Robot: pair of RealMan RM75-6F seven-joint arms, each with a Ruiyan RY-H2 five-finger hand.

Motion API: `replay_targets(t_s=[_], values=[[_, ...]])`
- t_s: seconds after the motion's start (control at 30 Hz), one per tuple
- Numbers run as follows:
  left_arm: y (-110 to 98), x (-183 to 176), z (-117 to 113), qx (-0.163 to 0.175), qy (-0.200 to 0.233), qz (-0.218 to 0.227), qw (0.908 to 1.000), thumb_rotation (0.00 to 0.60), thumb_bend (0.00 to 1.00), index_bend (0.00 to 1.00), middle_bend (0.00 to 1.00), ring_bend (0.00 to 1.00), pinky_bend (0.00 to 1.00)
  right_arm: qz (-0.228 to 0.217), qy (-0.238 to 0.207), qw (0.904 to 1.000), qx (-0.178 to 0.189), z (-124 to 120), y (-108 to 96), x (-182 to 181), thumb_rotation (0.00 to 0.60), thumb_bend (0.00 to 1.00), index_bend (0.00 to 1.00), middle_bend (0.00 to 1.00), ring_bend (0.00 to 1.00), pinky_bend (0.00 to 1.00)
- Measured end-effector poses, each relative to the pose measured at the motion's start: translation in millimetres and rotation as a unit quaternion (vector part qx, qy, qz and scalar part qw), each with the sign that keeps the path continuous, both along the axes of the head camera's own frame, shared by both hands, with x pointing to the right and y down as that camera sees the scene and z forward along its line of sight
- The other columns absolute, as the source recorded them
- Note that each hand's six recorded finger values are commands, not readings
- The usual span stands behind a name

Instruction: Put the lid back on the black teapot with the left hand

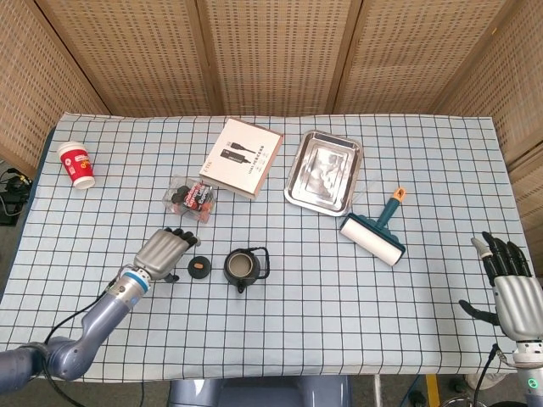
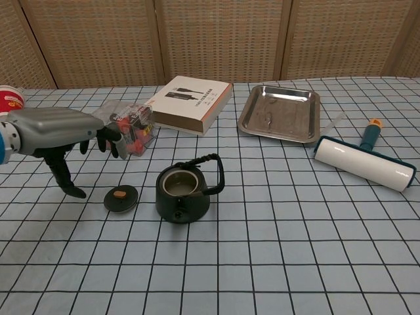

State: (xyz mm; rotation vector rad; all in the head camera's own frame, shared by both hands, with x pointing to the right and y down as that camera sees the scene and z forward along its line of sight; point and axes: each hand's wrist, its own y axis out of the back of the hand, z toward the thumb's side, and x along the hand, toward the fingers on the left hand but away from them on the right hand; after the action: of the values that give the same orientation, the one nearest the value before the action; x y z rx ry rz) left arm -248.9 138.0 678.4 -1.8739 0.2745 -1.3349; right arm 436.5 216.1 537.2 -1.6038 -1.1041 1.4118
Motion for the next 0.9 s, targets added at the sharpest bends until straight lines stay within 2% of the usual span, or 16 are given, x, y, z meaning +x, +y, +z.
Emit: replay_targets(t_s=[0.27,0.47,0.6,0.77,0.9], values=[[7,30,26,-0.023,-0.009,0.02,0.9995,0.6,0.0,0.32,0.3,0.33,0.42,0.004,0.004,1.0,-0.006,5,-1,3,0.6,0.0,0.0,0.0,0.0,0.0],[15,40,39,-0.03,-0.024,0.03,0.9988,0.6,0.0,0.33,0.3,0.34,0.42,0.009,0.003,0.9999,-0.007,5,-2,6,0.6,0.0,0.0,0.0,0.0,0.0],[16,41,43,-0.025,-0.033,0.03,0.9987,0.6,0.0,0.36,0.34,0.37,0.46,0.012,0.002,0.9999,-0.007,5,-2,8,0.6,0.0,0.0,0.0,0.0,0.0],[17,40,46,-0.017,-0.037,0.032,0.9986,0.6,0.0,0.44,0.43,0.45,0.53,0.012,0.001,0.9999,-0.007,5,-2,8,0.6,0.0,0.0,0.0,0.0,0.0],[18,41,47,-0.01,-0.037,0.031,0.9988,0.6,0.0,0.48,0.46,0.47,0.55,0.014,0.0,0.9999,-0.005,4,-2,8,0.6,0.0,0.0,0.0,0.0,0.0]])
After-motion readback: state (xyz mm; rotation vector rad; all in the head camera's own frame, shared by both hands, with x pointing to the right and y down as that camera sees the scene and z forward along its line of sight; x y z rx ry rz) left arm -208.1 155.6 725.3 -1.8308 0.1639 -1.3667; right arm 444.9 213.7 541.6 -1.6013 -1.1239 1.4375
